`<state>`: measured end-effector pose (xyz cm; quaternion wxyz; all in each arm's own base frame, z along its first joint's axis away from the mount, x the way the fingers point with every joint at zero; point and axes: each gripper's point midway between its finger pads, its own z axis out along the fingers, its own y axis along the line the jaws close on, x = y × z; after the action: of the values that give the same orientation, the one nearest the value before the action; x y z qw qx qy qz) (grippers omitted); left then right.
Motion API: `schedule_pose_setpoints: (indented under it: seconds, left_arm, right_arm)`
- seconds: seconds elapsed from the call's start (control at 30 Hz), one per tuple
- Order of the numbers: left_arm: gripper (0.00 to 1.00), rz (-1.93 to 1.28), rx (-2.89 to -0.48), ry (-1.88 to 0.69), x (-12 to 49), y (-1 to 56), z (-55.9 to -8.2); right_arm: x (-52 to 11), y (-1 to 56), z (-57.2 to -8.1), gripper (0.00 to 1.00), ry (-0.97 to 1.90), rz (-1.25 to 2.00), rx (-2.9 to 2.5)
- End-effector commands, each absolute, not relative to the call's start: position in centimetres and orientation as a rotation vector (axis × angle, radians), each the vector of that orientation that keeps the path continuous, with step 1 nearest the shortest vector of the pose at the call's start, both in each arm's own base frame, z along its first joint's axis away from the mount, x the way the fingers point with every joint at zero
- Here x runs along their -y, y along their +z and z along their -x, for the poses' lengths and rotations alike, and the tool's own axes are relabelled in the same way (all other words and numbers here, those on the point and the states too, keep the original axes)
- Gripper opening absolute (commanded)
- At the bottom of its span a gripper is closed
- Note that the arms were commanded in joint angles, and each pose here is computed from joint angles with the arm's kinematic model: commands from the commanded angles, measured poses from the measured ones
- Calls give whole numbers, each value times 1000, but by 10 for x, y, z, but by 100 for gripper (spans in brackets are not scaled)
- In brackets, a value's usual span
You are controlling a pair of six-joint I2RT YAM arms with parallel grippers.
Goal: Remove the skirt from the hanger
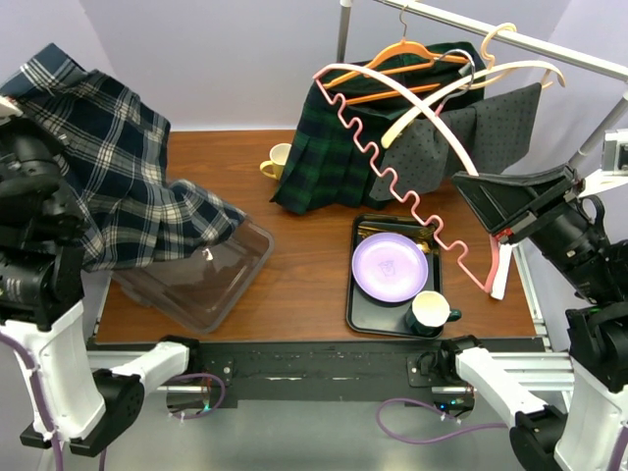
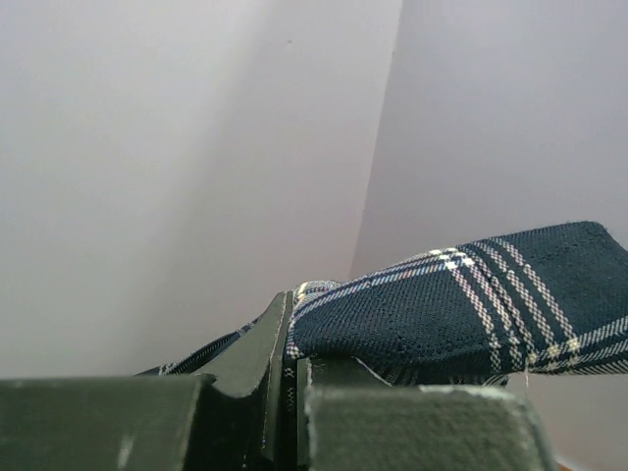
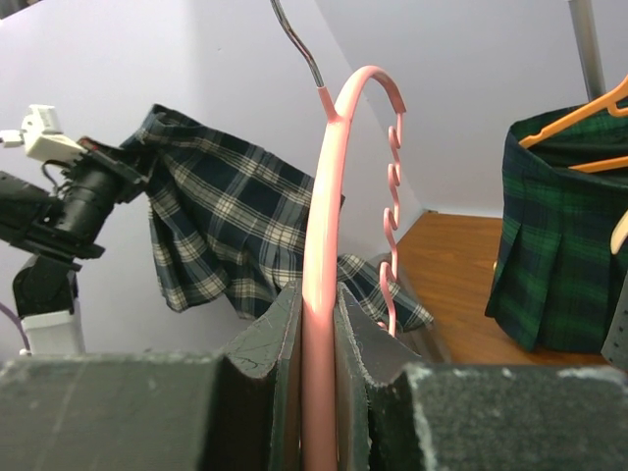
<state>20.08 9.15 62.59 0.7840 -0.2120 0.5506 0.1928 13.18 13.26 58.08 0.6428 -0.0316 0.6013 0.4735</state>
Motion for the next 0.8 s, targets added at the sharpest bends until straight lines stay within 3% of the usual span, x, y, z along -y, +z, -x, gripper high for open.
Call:
schedule_pose_setpoints:
  seconds: [0.0, 0.23, 0.47, 0.77]
  left_arm:
    - [0, 436, -1011, 276, -82, 669, -169]
    - [0, 427, -1098, 335, -81, 631, -206]
    - [0, 386, -1318, 397, -69, 528, -294]
    - [0, 276, -1357, 257, -38, 478, -342]
  right_arm:
    - [-132, 601, -125, 0, 1085, 101, -1288]
    - [-132, 597, -124, 0, 1086, 101, -1292]
    - [-132, 589, -126, 0, 1082, 101, -1306]
    - [-136, 576, -136, 0, 1083, 99, -1338]
